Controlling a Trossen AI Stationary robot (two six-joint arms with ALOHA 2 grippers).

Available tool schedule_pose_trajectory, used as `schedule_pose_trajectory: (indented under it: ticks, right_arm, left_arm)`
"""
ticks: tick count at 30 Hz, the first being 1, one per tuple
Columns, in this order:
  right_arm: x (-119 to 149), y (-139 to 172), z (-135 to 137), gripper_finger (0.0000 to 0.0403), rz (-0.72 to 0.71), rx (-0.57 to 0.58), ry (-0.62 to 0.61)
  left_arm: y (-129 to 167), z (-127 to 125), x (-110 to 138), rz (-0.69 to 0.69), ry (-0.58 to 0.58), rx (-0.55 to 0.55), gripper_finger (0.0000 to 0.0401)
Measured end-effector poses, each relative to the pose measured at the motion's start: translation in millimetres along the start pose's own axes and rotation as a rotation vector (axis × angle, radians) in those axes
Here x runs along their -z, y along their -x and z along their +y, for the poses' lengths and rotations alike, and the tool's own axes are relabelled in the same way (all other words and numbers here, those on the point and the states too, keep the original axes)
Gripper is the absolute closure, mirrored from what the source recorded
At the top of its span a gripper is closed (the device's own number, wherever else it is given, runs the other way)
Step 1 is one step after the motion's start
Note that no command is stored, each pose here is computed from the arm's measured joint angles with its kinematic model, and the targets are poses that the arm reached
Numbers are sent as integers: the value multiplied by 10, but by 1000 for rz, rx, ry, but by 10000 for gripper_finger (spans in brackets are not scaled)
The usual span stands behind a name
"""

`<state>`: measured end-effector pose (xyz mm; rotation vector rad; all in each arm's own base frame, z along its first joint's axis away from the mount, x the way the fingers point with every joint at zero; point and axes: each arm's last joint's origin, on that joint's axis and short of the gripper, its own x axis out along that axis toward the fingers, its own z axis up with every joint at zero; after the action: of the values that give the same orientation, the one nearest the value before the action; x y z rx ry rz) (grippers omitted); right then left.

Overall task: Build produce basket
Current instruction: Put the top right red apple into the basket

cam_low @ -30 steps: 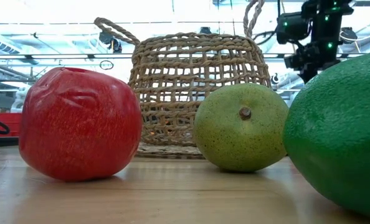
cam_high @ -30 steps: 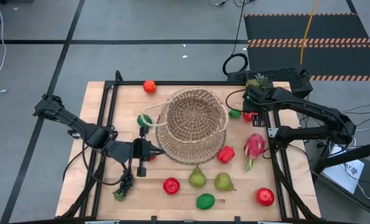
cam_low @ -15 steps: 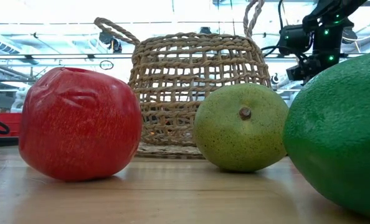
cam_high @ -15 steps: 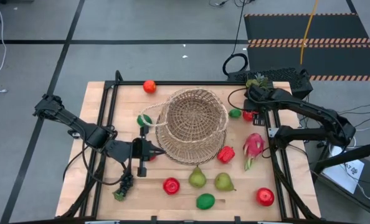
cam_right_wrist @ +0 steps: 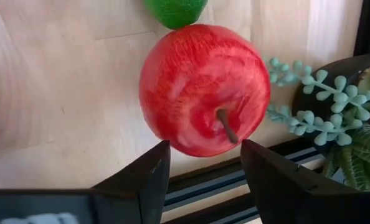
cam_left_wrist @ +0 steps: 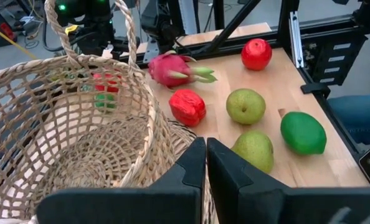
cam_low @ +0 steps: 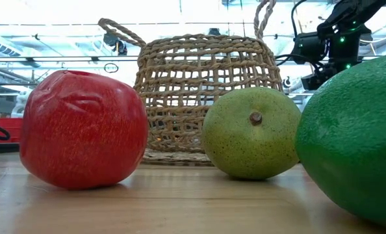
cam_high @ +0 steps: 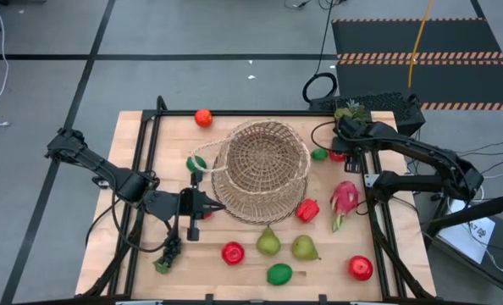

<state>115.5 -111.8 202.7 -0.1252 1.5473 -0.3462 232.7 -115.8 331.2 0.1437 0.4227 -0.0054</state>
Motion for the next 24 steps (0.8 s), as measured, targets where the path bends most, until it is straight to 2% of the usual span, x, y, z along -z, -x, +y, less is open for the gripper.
schedule_pose_trajectory:
  ticks: [15,24]
  right_arm:
    - [-69,124,-81,218,-54,32,-42]
    - [-108,83,-123,218,-90,-12,-62]
  left_arm:
    - [0,0,0,0,-7,0,382]
    - [0,0,0,0,-7,0,382]
